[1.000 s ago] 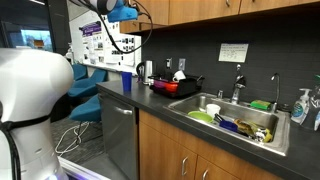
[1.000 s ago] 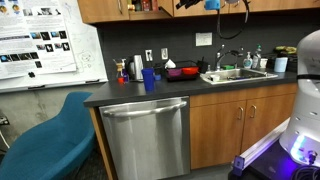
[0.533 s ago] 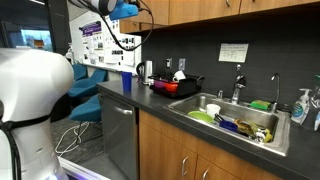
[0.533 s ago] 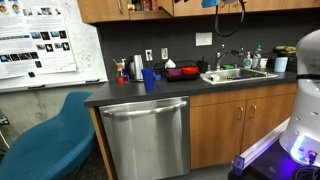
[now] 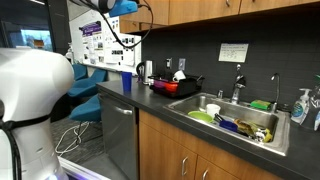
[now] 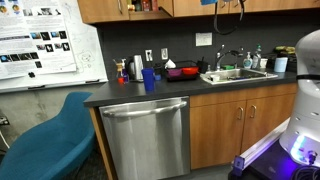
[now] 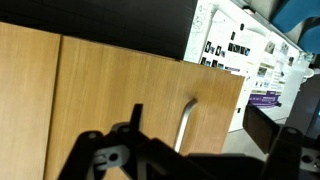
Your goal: Close the top cupboard
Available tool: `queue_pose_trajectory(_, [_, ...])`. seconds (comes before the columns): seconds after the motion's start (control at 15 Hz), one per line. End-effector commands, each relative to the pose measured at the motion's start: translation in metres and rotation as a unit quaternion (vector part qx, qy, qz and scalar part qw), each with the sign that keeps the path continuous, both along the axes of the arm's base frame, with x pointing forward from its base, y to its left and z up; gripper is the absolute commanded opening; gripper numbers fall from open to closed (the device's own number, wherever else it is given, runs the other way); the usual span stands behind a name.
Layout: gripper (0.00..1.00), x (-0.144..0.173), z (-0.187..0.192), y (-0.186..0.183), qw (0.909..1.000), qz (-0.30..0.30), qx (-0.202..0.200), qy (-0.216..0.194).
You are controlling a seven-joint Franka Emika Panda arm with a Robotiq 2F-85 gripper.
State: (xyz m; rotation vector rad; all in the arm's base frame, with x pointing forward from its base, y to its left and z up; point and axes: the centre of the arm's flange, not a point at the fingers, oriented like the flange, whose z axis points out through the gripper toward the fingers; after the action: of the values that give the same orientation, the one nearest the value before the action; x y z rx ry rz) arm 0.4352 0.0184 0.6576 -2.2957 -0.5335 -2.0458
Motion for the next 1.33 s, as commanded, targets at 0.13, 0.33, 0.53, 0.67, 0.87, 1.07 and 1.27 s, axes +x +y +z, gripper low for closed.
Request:
queue_pose_trajectory(0.13, [1.0,0.004,0.005,0.02,0.9996,0.023,-0.01,-0.012])
queue_pose_trajectory(0.33, [1.0,0.006,0.008,0.022,0.9994,0.027,-0.012,-0.019])
queue_pose_trajectory(0.53, [1.0,0.011,0.013,0.024,0.999,0.029,-0.016,-0.031])
queue_pose_trajectory(0.67, [1.0,0.016,0.016,0.028,0.9986,0.029,-0.02,-0.039])
queue_pose_trajectory(0.87, [1.0,0.03,0.015,0.035,0.9987,0.029,-0.023,-0.036])
queue_pose_trajectory(1.07, [1.0,0.041,0.011,0.042,0.9986,0.03,-0.03,-0.032])
queue_pose_trajectory(1.27, [1.0,0.047,0.008,0.045,0.9983,0.032,-0.037,-0.032])
